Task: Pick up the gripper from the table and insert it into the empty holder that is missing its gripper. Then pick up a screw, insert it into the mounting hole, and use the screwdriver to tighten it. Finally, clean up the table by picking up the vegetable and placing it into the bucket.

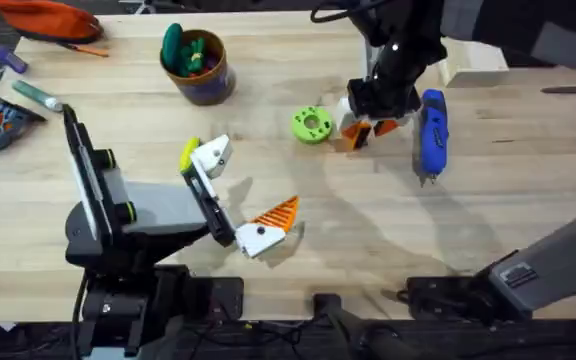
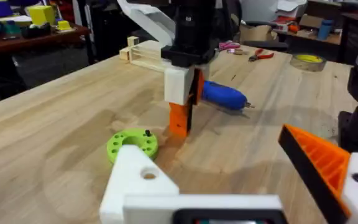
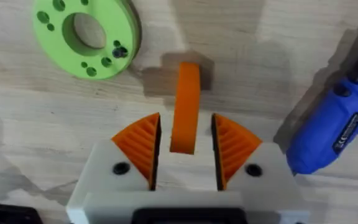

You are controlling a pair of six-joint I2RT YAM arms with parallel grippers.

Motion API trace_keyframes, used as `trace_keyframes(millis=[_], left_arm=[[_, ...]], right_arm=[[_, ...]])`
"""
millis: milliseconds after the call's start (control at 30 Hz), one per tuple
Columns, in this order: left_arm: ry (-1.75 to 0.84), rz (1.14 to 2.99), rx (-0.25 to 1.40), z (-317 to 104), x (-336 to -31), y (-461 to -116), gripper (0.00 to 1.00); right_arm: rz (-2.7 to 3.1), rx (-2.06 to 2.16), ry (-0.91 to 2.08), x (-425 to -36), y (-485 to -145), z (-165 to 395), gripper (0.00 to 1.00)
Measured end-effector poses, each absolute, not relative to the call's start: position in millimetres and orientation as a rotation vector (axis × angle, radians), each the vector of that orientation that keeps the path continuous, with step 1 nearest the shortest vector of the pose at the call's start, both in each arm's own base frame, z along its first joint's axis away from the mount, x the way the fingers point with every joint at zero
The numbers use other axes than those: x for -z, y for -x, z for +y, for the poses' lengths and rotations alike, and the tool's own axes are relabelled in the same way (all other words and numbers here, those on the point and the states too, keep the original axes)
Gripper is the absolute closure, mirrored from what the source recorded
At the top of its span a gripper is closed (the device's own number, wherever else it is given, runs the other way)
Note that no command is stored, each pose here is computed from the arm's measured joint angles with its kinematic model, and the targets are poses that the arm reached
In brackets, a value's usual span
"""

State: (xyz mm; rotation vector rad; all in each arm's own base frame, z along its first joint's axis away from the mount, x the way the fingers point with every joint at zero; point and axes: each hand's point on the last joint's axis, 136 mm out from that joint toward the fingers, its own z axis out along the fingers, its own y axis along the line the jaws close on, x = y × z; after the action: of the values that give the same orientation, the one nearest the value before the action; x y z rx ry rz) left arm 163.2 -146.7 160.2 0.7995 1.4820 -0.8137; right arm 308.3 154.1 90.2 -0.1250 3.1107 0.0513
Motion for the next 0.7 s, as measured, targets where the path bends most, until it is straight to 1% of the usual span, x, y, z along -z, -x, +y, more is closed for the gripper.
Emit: trace_keyframes(millis=[333, 700], left_arm=[[-0.800, 1.482, 0.813, -146.7, -160.2, -163.2, 0.015], [-0.800, 1.482, 0.814, -146.7, -160.2, -163.2, 0.016]], right_arm=[[3.117, -0.048, 0.115, -87.2, -308.7, 155.7, 0.598], [3.101, -0.058, 0.113, -87.4, -312.4, 157.6, 0.690]])
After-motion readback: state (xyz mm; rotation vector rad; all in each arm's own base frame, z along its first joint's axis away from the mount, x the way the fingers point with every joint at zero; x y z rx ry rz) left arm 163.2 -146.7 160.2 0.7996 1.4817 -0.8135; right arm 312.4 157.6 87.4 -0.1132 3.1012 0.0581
